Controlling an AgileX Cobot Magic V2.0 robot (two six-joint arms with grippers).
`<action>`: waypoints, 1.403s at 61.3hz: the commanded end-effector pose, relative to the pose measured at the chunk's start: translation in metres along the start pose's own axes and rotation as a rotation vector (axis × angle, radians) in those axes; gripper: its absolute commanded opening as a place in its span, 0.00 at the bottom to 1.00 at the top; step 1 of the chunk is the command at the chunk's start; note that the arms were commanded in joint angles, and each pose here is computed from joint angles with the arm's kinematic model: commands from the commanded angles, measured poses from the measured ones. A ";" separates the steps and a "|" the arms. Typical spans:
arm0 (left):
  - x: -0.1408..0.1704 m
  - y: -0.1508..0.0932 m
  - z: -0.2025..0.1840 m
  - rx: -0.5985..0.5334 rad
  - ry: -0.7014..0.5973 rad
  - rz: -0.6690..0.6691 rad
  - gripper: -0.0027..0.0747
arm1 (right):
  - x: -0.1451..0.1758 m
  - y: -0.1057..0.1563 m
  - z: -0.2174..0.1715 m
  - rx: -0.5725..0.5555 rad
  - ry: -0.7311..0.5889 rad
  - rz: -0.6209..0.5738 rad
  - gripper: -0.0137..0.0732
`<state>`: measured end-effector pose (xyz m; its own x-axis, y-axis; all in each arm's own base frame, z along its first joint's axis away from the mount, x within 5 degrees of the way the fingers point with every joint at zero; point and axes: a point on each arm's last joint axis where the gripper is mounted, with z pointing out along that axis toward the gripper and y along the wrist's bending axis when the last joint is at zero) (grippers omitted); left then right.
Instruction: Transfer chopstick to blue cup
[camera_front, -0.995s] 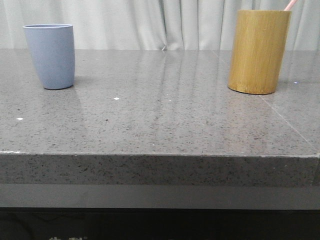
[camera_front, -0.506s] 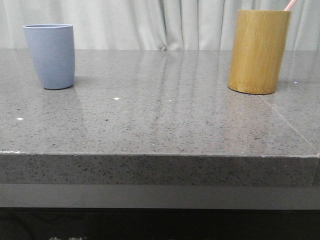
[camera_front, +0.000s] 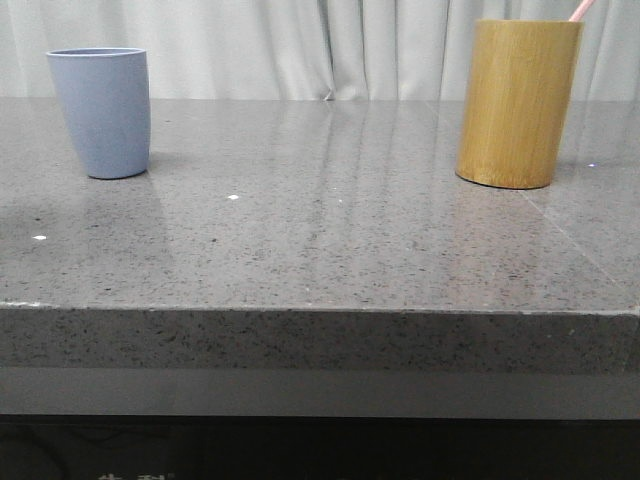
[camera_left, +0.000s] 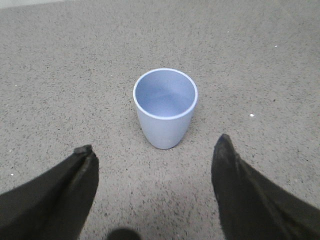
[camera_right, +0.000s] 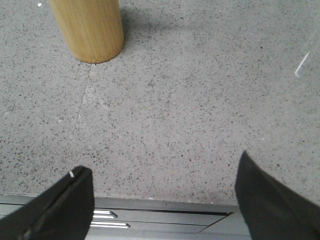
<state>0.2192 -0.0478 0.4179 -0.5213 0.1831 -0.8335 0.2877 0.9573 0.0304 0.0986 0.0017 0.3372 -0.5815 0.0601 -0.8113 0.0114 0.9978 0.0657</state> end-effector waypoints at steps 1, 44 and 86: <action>-0.028 0.000 0.006 0.008 -0.035 0.000 0.66 | -0.014 0.001 -0.005 -0.004 -0.085 -0.011 0.84; -0.053 0.017 0.164 -0.010 0.287 0.026 0.66 | -0.014 0.001 -0.005 -0.005 -0.082 -0.011 0.84; -0.049 0.012 0.179 0.004 0.286 0.004 0.01 | -0.014 0.001 -0.005 -0.005 -0.082 -0.010 0.84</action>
<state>0.3994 -0.0803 0.3289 -0.7985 0.2619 -0.5420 0.2900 0.9564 0.0349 0.0986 0.0017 0.3372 -0.5816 0.0581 -0.8114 0.0102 0.9979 0.0641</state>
